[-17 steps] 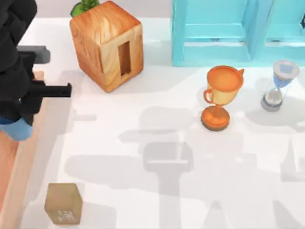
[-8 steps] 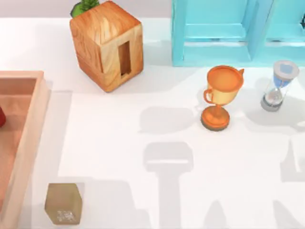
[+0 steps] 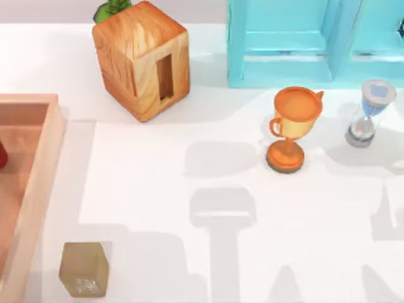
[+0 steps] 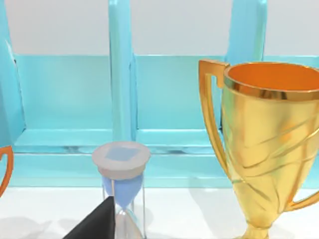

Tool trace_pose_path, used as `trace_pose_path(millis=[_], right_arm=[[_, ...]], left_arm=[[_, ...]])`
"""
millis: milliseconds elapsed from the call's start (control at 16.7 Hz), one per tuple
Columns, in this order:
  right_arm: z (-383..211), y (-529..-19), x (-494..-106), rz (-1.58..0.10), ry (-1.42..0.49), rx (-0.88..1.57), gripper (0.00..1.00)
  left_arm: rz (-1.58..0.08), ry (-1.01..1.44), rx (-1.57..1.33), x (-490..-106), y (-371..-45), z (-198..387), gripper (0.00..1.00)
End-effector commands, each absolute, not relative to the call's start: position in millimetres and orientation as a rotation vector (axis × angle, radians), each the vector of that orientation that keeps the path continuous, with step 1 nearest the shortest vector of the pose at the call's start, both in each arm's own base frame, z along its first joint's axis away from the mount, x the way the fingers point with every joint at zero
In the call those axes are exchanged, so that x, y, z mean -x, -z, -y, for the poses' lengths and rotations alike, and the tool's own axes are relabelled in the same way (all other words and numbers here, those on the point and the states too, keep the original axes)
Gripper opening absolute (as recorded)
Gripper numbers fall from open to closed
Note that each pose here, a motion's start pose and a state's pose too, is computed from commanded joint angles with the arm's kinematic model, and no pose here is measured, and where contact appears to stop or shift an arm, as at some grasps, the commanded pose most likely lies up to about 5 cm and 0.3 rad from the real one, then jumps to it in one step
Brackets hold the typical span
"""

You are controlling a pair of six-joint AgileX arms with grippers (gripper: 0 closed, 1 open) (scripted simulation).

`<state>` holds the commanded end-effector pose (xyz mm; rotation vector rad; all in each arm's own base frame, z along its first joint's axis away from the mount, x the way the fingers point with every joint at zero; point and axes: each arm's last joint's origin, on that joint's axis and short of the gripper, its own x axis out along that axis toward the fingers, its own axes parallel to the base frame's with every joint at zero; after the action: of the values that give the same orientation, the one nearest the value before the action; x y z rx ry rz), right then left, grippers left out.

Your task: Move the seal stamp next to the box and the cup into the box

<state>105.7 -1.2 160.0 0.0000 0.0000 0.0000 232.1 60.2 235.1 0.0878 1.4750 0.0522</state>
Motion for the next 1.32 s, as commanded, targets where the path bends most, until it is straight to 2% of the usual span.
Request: trace_pose_path(millis=[240,660,960,1320], right_arm=[[1,-160,-106,0.0,0.0,0.0,1.0],[1,-160,-106,0.0,0.0,0.0,1.0],[1,-160,-106,0.0,0.0,0.0,1.0],[1,-160,-106,0.0,0.0,0.0,1.0]], left_arm=[[-1.358,-0.129,-0.128,-249,-229,-71,0.0],[-1.545,-0.014,-0.05,-221,-166,-69,0.0],[-1.557,-0.005,-0.044,-220,-164,-68,0.0],[-1.557,-0.005,-0.044,-220,-164,-68,0.45]])
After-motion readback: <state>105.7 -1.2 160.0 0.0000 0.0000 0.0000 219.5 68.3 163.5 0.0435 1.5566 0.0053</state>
